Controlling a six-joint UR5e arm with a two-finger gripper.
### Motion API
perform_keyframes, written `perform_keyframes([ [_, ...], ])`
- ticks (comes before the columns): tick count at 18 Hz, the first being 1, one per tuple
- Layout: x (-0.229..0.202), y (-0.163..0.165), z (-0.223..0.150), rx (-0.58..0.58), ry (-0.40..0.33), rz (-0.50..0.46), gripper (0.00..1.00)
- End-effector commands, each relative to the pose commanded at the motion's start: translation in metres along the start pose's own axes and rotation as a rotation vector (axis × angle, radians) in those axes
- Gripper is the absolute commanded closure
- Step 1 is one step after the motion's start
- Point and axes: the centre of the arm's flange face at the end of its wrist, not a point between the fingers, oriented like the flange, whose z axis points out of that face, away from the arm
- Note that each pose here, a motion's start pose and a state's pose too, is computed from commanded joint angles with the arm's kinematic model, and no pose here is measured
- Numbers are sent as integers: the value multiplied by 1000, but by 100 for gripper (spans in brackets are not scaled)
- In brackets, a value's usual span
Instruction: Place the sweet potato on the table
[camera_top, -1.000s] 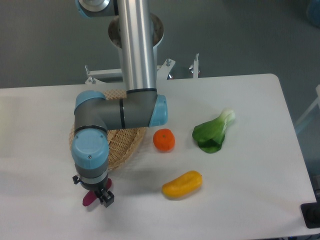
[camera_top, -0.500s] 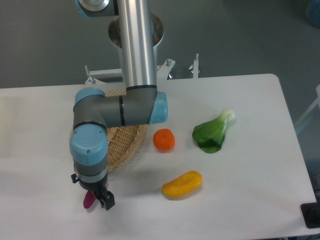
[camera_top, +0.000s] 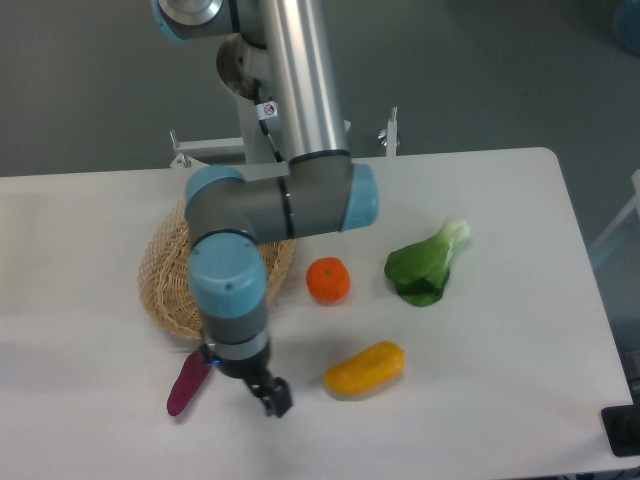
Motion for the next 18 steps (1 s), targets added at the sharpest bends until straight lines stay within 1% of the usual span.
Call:
perform_keyframes([
  [4, -38, 46, -9, -5, -15, -14, 0],
  [8, -65, 83, -11, -16, -24, 33, 0],
  [13, -98, 138, -17, -30, -31, 66, 0],
  [15, -107, 154, -15, -36, -29, 107, 0],
  [18, -118, 177, -15, -37, -29, 120, 0],
])
